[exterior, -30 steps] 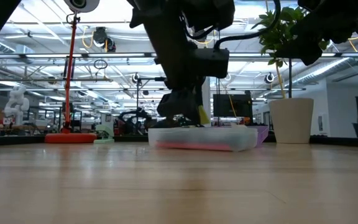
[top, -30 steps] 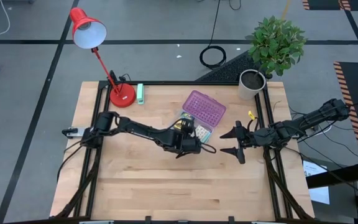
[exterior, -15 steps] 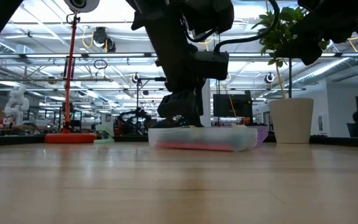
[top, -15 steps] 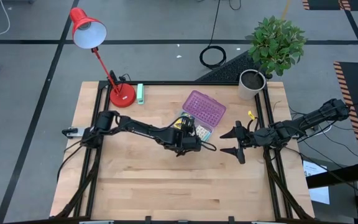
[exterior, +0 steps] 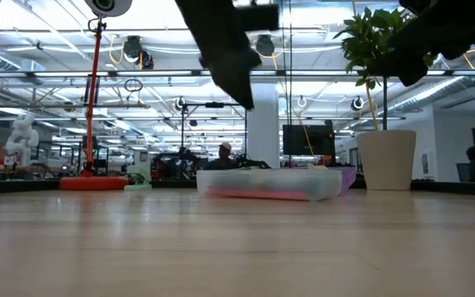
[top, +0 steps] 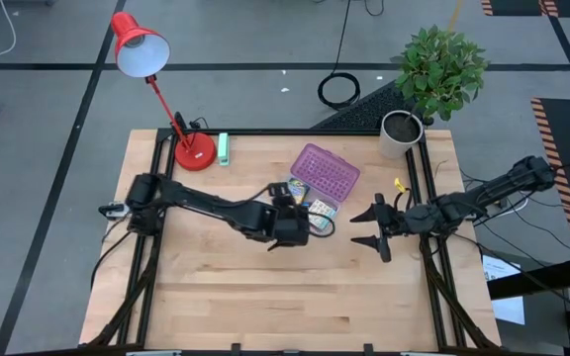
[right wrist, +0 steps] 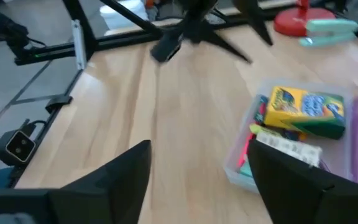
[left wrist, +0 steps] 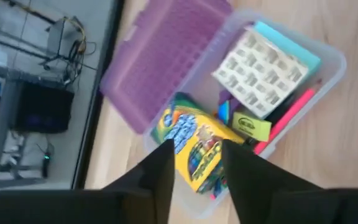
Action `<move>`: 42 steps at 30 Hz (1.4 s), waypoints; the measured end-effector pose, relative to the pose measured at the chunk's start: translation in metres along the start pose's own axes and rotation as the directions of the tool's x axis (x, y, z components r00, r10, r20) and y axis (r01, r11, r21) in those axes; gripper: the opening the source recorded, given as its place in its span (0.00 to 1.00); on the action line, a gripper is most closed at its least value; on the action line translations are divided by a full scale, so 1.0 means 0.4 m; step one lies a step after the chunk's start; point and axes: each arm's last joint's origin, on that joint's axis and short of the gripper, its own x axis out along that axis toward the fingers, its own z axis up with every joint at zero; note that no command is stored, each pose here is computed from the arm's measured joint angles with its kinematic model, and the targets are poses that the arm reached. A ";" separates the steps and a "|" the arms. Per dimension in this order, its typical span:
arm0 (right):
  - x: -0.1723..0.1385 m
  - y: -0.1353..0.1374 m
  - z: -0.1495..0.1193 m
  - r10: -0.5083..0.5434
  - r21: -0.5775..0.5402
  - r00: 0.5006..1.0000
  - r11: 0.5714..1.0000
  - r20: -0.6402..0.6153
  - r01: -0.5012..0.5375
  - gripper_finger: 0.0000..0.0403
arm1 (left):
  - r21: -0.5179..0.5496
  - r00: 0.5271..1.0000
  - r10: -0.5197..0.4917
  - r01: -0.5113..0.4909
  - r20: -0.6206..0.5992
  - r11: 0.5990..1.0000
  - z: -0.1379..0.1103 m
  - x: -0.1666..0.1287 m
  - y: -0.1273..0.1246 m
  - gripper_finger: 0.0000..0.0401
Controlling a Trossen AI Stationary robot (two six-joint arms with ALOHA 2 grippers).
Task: Pack school essentials
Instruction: Return to Home Position
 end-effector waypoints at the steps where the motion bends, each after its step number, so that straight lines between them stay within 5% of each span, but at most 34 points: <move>1: 0.002 0.001 -0.005 0.010 -0.011 1.000 1.000 0.013 -0.010 0.63 | -0.026 1.000 0.001 -0.001 0.007 1.000 -0.005 -0.019 0.010 0.33; 9: 0.011 0.001 -0.042 0.065 -0.109 0.992 0.993 0.112 -0.053 0.32 | -0.205 0.983 -0.024 0.062 0.181 0.977 -0.101 -0.110 0.054 0.13; 17: 0.013 -0.010 -0.073 0.057 -0.257 0.994 0.966 0.092 -0.032 0.03 | -0.265 0.898 -0.109 0.239 0.427 0.934 -0.236 -0.183 0.086 0.01; 27: 0.010 -0.013 -0.081 0.052 -0.422 0.996 0.906 0.074 -0.016 0.00 | -0.283 0.771 -0.119 0.366 0.626 0.887 -0.390 -0.200 0.076 0.04; 32: 0.013 -0.019 -0.100 0.061 -0.434 0.993 0.901 0.104 -0.010 0.00 | -0.259 0.679 -0.136 0.446 0.722 0.857 -0.455 -0.171 0.055 0.05; 42: 0.009 -0.049 -0.154 0.078 -0.424 0.965 0.905 0.249 0.036 0.00 | -0.147 0.540 -0.169 0.493 0.824 0.858 -0.549 -0.135 0.032 0.05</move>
